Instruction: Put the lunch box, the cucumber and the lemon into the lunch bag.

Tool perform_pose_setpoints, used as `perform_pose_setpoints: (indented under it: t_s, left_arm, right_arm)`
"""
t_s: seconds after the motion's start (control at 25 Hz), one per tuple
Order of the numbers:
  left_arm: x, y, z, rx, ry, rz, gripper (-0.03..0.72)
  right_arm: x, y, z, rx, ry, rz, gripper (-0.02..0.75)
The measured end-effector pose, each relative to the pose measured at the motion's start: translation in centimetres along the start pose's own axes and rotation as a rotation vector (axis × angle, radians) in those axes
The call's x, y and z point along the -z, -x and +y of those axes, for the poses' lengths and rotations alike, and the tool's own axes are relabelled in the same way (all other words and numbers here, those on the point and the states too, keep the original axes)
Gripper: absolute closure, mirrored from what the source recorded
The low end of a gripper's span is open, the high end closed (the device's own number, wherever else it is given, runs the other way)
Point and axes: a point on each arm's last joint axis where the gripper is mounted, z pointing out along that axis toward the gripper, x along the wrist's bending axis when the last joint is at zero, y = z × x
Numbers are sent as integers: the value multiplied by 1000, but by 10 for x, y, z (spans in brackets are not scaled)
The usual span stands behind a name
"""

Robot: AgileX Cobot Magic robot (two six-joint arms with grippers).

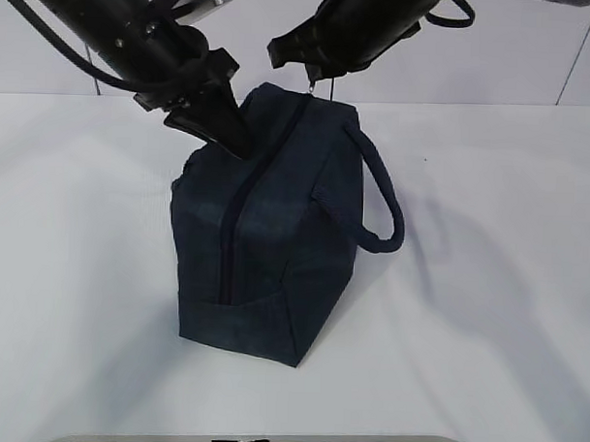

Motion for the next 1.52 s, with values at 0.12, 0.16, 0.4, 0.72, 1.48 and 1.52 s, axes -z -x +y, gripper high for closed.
perform_pose_setpoints:
  t_s: [0.12,0.16,0.4,0.72,1.48,1.52]
  left_arm:
    - [0,3,0,-18,-9,13,703]
    - [-2,5,0,-32,-17,21,703]
    - [-10,16,0,-79,-41,43,704]
    - [-11,16,0,-83,-42,48,704]
    - [-10,13,-2,-99,-60,77,704]
    - [-10,13,-2,-99,-65,75,704]
  right_arm:
    - [-8,3,0,-2,-2,-8,733]
    - [-11,4,-1,-3,-3,-9,733]
    - [-23,22,-7,-48,-21,-29,733]
    - [-46,29,-15,-68,-41,-34,733]
    - [-70,30,-24,-89,-108,-26,733]
    - [-69,30,-24,-97,-111,-20,733]
